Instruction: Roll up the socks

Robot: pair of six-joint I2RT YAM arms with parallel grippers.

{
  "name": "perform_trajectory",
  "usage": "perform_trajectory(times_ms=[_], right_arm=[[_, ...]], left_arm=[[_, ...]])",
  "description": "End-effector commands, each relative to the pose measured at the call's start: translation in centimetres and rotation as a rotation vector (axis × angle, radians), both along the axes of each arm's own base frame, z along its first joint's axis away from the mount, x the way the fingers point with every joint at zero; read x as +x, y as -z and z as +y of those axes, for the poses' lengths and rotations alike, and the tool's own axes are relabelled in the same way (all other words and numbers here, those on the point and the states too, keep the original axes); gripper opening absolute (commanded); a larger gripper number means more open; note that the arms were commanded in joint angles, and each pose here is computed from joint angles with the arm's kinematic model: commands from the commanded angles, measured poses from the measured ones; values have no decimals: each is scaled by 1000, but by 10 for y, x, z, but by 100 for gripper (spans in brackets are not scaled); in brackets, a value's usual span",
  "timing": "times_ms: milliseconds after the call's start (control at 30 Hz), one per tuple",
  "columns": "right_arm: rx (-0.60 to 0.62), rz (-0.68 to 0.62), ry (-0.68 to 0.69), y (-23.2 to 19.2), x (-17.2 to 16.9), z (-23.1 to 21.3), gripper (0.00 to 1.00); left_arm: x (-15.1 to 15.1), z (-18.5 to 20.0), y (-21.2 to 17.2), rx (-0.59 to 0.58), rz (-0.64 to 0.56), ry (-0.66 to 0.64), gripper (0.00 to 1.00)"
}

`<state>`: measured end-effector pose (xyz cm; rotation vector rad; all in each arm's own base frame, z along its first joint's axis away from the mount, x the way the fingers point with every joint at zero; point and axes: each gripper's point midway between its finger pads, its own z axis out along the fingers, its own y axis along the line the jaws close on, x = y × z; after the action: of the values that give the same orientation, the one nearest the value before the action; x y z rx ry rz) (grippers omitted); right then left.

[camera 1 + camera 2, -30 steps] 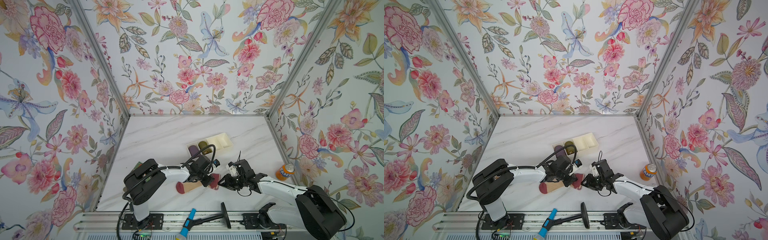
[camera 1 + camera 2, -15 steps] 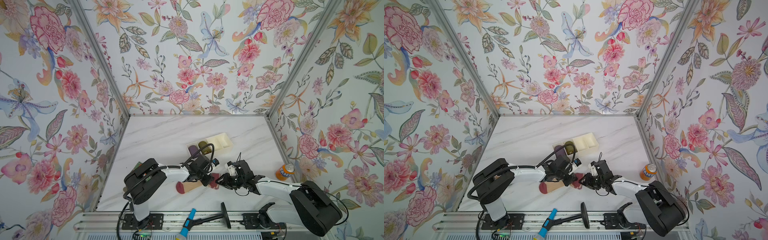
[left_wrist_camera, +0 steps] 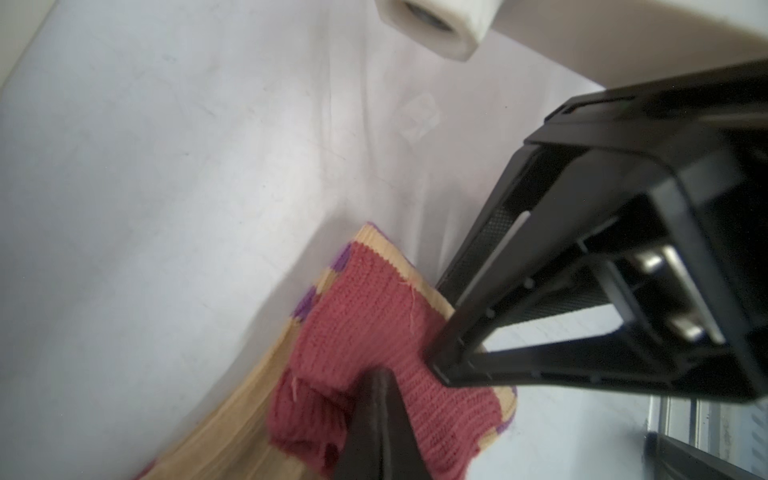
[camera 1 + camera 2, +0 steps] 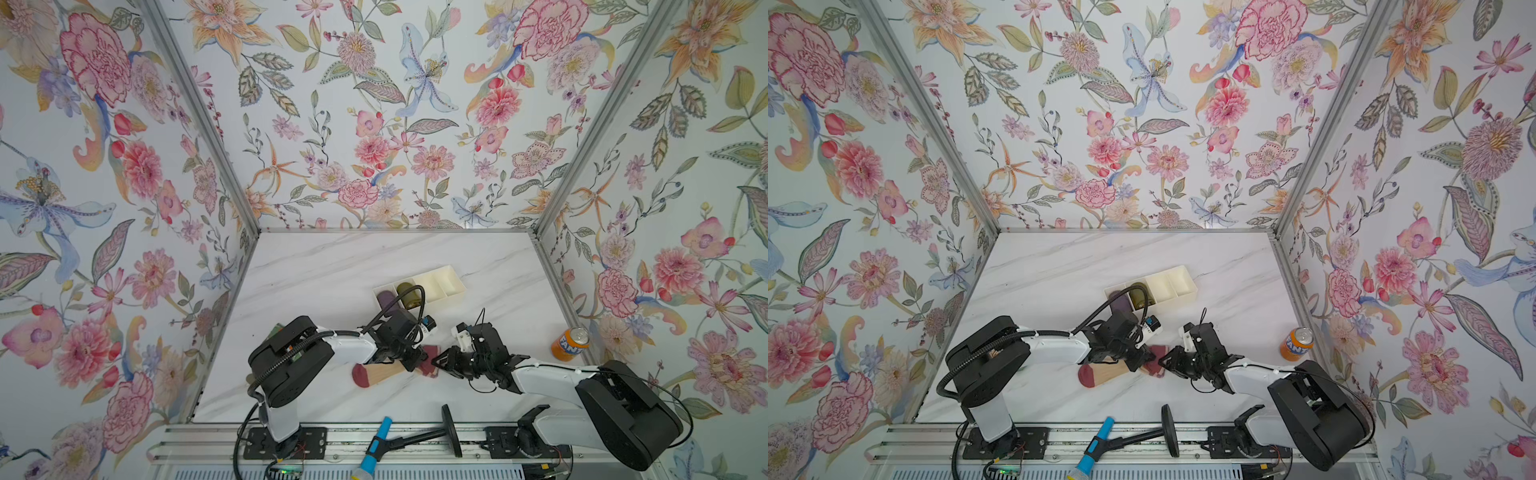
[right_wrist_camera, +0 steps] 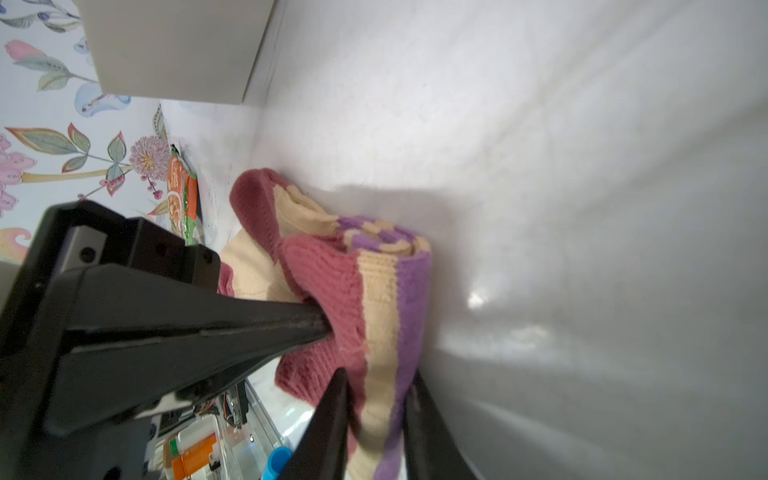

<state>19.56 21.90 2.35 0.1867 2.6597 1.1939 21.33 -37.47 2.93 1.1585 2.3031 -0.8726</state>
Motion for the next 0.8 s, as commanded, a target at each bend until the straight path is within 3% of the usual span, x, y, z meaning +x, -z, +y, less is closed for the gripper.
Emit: perform_trajectory(times_ms=[0,133,467,767], right_arm=[[-85,-1,18,13,-3,-13,18],[-141,-35,2,9,-1,-18,13],[-328,-57,-51,-3,8,-45,10],[-482,-54,-103,-9,19,-62,10]], left_arm=[[-4,13,19,53,48,-22,0],[1,11,9,28,34,-31,0],[15,14,-26,-39,-18,-74,4],[7,31,-13,1,2,-92,2]])
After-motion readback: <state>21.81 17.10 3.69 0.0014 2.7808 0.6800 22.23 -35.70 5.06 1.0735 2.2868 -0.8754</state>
